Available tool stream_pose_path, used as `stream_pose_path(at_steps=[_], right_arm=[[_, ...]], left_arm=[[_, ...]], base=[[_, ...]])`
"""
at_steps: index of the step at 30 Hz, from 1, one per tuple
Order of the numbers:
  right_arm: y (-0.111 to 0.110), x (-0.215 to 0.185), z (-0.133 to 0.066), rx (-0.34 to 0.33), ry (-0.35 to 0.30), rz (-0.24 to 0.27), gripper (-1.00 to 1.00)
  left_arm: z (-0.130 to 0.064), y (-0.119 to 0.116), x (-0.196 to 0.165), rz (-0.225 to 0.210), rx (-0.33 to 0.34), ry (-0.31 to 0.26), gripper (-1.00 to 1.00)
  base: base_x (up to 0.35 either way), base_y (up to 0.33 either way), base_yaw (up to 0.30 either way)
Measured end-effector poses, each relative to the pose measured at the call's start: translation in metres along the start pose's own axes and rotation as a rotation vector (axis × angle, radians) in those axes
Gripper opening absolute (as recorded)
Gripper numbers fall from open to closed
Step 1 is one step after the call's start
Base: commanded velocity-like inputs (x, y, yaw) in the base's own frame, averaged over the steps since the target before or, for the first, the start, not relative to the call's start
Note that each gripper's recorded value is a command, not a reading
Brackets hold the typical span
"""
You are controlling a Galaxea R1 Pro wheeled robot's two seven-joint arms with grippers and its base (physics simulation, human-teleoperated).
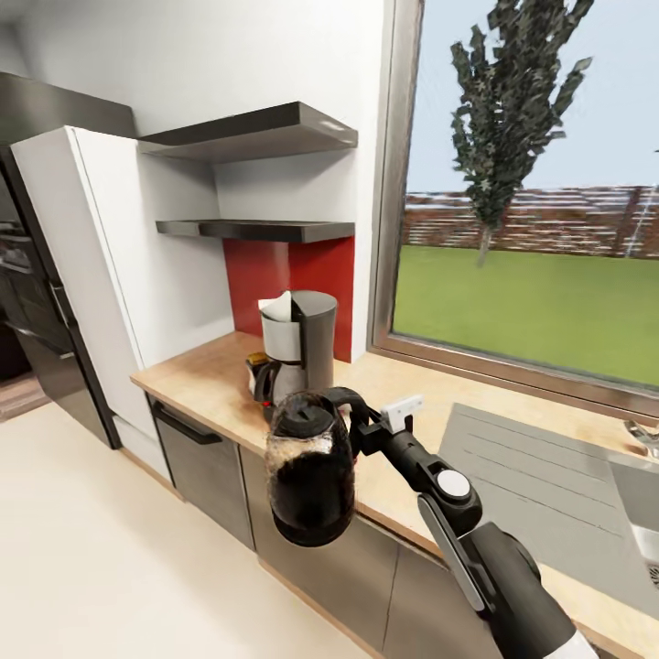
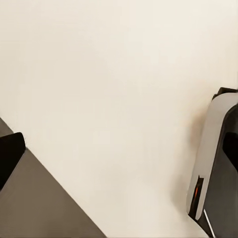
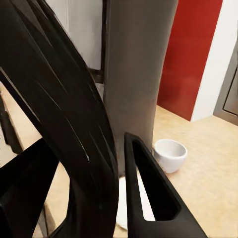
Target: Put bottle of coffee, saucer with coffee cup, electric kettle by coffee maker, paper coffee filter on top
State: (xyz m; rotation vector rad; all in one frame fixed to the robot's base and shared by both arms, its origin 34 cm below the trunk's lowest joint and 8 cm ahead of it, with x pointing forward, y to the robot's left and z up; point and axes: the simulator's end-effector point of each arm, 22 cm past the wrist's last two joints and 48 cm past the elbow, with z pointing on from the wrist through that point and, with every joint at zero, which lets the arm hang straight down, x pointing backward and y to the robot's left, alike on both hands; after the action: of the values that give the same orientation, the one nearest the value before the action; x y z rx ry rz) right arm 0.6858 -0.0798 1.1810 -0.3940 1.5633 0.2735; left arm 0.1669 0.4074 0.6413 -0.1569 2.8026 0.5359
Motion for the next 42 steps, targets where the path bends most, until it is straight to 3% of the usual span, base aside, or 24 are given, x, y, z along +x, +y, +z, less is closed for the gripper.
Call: stream_pose_path(at_steps=[8,31,42], right_arm=[[0.0005,0.0009,-0.0001,-0.001,0.002,0.000,-1.00],[0.0001,-0.0052,-0.0021,0.001,-0.008,-0.004,-1.00],[0.0005,-0.0070,-0.0024,0.001,-0.012,-0.004,-1.00]], left_arm=[[0.0010,0.0055,-0.0007,-0.020,-0.012,0.002,1.00],[0.0010,0.0004,-0.0054,-0.028,-0.005,-0.009,1.00],[0.0011,0.0002,-0.0063,-0.028,-0.005,-0.011,1.00]], base=[[0.000,0.337,-0.033],[0.000,0.337,-0.249],[0.000,0.337,-0.037]])
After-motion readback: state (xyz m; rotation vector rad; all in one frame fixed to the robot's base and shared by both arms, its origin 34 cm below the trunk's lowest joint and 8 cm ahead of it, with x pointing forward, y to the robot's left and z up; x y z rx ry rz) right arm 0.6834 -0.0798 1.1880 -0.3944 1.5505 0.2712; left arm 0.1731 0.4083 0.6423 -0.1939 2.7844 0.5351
